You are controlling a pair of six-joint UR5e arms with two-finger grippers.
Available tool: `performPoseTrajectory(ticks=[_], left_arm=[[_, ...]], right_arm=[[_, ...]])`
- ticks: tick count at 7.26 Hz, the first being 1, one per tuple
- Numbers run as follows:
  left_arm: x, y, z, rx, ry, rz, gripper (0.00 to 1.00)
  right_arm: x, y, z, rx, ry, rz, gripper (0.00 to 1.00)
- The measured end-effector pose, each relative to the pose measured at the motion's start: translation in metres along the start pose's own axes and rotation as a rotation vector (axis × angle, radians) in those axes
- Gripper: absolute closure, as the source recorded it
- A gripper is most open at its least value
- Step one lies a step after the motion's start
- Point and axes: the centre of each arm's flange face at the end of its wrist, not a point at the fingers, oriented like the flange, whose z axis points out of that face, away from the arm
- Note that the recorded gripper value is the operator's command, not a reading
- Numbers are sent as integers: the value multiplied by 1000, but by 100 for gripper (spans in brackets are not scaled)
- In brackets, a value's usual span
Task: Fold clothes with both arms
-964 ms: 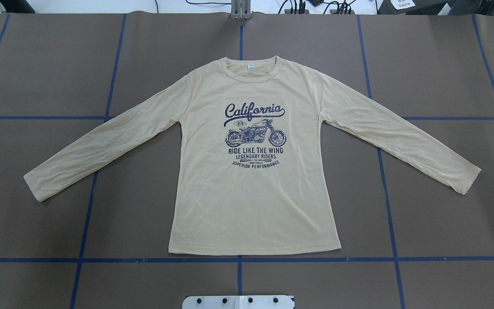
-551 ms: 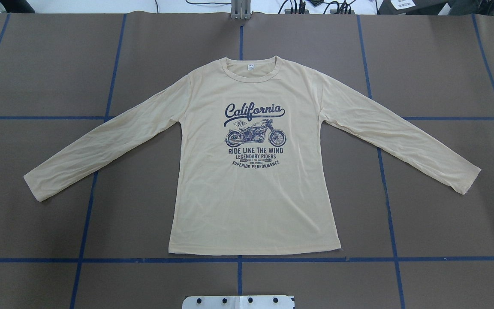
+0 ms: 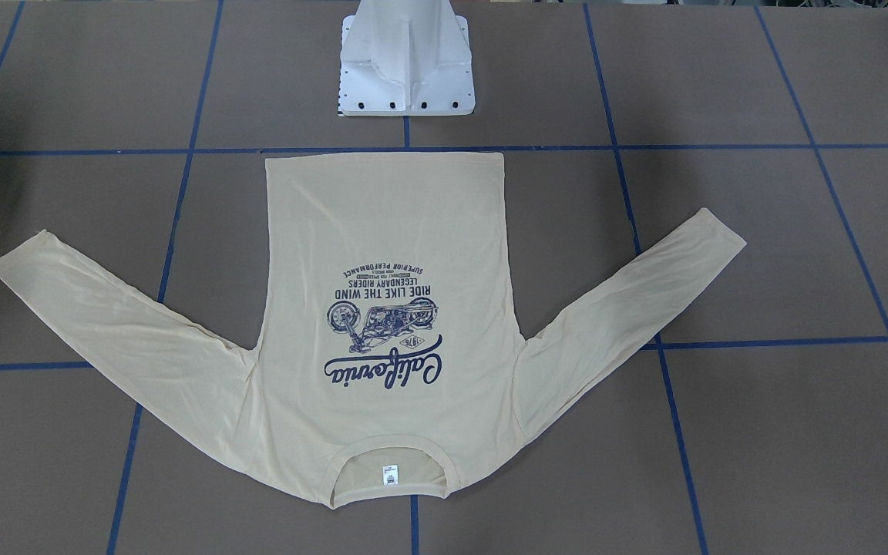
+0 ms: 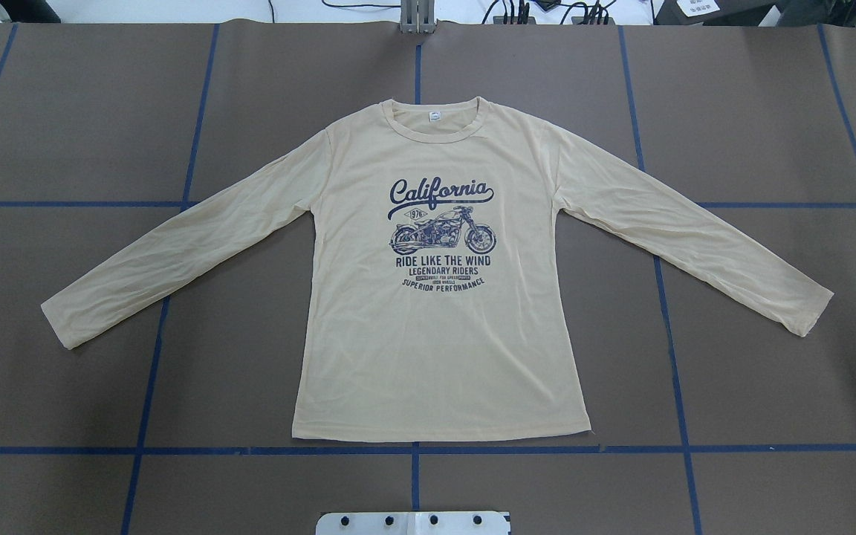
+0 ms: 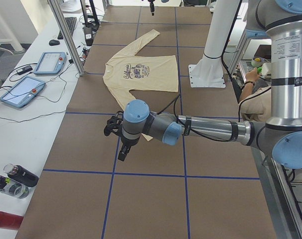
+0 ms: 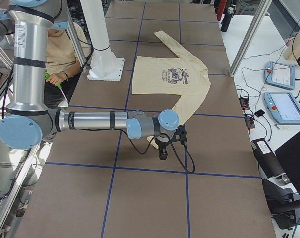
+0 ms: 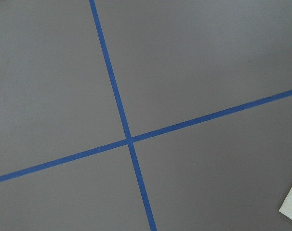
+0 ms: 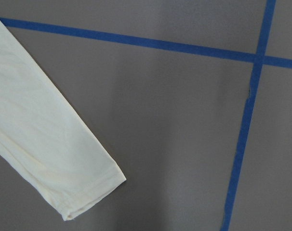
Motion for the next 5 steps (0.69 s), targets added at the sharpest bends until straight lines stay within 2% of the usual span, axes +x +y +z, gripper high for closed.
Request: performPoseTrajectory(ticks=[2,4,5], left_arm=[[6,1,2,5,76,8,0],[10,-2,1,33,90,16,0],[11,-4,1,39,95,4,0]], right_arm=[[-8,-2,38,26,-27,124,1],[-25,3,69,48,-56,235,2],[-27,5,81,50,-49,258,2]])
